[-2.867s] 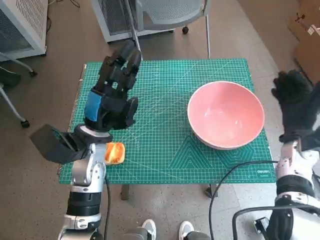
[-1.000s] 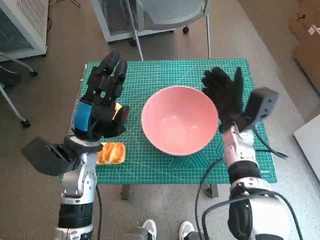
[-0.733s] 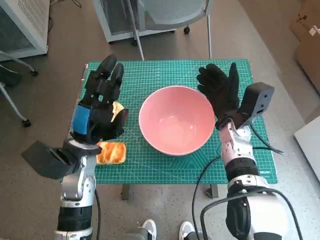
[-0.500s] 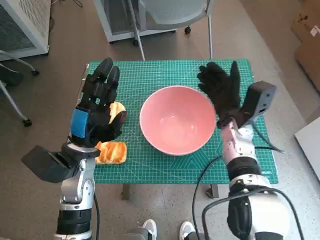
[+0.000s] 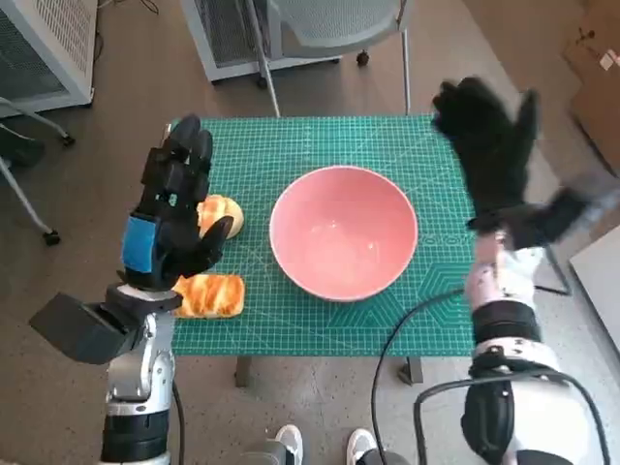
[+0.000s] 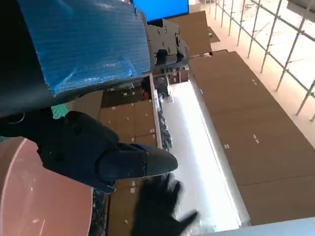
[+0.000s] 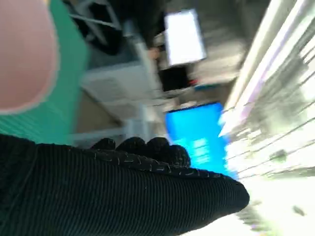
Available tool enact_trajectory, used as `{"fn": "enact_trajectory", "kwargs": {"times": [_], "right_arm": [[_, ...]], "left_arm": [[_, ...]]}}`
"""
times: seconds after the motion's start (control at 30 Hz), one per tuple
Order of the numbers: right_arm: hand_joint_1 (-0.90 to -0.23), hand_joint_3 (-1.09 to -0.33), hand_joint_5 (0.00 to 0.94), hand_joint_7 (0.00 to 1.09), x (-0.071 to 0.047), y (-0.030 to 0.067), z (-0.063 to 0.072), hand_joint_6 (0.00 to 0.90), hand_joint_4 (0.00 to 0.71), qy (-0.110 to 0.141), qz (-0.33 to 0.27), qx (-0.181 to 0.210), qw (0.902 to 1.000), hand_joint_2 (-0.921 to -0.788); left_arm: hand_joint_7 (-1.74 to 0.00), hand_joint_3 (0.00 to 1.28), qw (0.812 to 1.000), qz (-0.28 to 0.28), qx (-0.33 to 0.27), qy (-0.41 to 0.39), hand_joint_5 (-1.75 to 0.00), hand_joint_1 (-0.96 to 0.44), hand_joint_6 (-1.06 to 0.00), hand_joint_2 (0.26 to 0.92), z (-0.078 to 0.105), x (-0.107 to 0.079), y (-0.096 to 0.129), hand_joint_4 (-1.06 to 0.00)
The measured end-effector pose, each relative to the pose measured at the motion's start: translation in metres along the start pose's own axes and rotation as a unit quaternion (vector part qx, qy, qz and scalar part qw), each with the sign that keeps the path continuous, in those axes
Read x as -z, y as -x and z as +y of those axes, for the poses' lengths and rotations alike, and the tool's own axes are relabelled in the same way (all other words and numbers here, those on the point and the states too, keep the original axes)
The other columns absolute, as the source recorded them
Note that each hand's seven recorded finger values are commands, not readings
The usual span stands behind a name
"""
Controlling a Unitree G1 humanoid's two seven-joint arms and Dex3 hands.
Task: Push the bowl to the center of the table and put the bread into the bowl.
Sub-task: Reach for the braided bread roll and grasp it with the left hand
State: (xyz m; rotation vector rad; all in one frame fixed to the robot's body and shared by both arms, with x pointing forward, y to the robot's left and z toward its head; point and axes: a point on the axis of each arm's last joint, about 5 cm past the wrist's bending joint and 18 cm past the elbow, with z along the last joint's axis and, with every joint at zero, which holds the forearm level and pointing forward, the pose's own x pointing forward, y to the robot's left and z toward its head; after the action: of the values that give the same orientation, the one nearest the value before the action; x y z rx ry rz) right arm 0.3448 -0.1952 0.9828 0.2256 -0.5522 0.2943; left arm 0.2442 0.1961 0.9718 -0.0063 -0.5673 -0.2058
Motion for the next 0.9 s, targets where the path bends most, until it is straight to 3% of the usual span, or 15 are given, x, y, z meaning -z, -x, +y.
{"fn": "enact_trajectory", "kwargs": {"times": [0.17,0.33,0.47,0.6,0.7,0.9], "right_arm": [[-0.607,-0.751,0.018,0.02,-0.013,0.0024,-0.004,0.340,0.216,0.039,-0.076,-0.041,0.9955,-0.921],[-0.625,-0.745,0.024,0.03,-0.021,0.0071,-0.005,0.360,0.239,0.062,-0.123,-0.064,0.9884,-0.921],[-0.623,-0.741,0.022,0.02,-0.023,0.0111,-0.005,0.355,0.245,0.075,-0.137,-0.068,0.9854,-0.921],[-0.621,-0.740,0.019,0.02,-0.025,0.0106,-0.004,0.345,0.247,0.082,-0.145,-0.071,0.9835,-0.921],[-0.621,-0.741,0.016,0.02,-0.026,0.0103,-0.004,0.342,0.247,0.085,-0.149,-0.073,0.9825,-0.921],[-0.621,-0.741,0.013,0.01,-0.026,0.0101,-0.003,0.342,0.248,0.087,-0.151,-0.074,0.9820,-0.921]], "left_arm": [[-0.45,0.30,0.999,-0.007,0.010,-0.033,-0.02,-0.57,0.00,0.840,0.000,-0.005,-0.002,-0.05],[-0.45,0.23,0.991,-0.001,0.041,-0.130,-0.01,-0.53,0.00,0.818,0.004,-0.017,-0.003,-0.05],[-0.24,0.06,0.965,0.042,0.074,-0.246,0.00,-0.43,-0.09,0.755,0.008,-0.036,-0.002,-0.03],[-0.09,0.02,0.939,0.099,0.093,-0.315,0.00,-0.19,-0.18,0.702,0.009,-0.048,-0.003,-0.01],[-0.06,0.01,0.922,0.144,0.098,-0.345,0.00,-0.09,-0.23,0.695,0.008,-0.052,-0.004,-0.01],[-0.03,0.00,0.881,0.237,0.100,-0.398,-0.01,-0.05,-0.29,0.688,0.001,-0.059,-0.003,-0.03]]}}
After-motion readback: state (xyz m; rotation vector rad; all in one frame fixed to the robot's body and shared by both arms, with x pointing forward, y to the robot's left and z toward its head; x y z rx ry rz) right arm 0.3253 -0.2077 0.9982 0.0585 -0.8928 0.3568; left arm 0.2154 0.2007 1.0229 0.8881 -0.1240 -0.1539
